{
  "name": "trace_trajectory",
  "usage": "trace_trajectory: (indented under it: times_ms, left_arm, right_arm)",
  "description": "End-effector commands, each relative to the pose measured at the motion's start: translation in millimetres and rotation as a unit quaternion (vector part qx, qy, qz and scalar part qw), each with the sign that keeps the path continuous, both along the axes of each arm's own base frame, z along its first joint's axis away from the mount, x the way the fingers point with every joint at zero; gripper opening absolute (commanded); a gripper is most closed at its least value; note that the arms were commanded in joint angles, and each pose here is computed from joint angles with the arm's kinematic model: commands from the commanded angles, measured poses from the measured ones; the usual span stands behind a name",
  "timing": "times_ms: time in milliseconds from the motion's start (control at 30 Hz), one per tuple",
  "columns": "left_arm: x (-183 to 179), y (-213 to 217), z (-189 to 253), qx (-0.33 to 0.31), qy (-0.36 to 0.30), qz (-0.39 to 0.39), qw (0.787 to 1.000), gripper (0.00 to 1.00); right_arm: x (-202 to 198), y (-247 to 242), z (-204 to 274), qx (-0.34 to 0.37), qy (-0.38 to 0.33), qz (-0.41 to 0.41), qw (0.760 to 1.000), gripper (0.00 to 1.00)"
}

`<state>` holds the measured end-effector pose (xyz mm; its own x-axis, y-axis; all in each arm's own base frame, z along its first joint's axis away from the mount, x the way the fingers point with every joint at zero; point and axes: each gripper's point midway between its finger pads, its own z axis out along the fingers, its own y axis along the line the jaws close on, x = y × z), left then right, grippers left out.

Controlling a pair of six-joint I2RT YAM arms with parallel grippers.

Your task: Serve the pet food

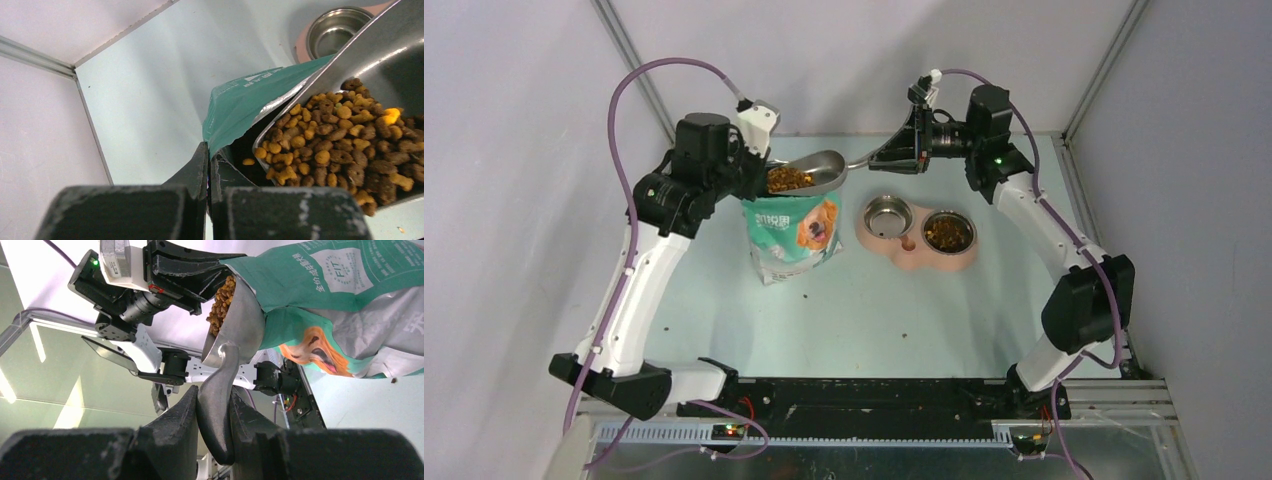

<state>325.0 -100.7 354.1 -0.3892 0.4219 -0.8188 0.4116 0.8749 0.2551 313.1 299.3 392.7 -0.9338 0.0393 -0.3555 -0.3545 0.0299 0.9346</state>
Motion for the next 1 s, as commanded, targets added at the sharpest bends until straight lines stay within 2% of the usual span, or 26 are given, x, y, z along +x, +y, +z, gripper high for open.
trace_trajectory:
  times_ms: [0, 667, 967]
  left_arm:
    - [1.2, 24.1, 13.7, 0.027, -0.018, 0.032, 0.999, 0.0]
    - [14.3, 28.4, 7.7, 0.035, -0.006, 0.043, 0.998, 0.0]
    - [15.7, 29.1, 6.1, 0.04, -0.004, 0.044, 0.998, 0.0]
  right_arm:
    - [7.1, -4.0, 14.6, 0.036, -0.028, -0.001, 0.999, 0.0]
    - [10.5, -25.6, 43.8, 0.08, -0.07, -0.021, 0.994, 0.0]
    - [20.2, -49.3, 56.2, 0.085, -0.081, -0.057, 0.991, 0.0]
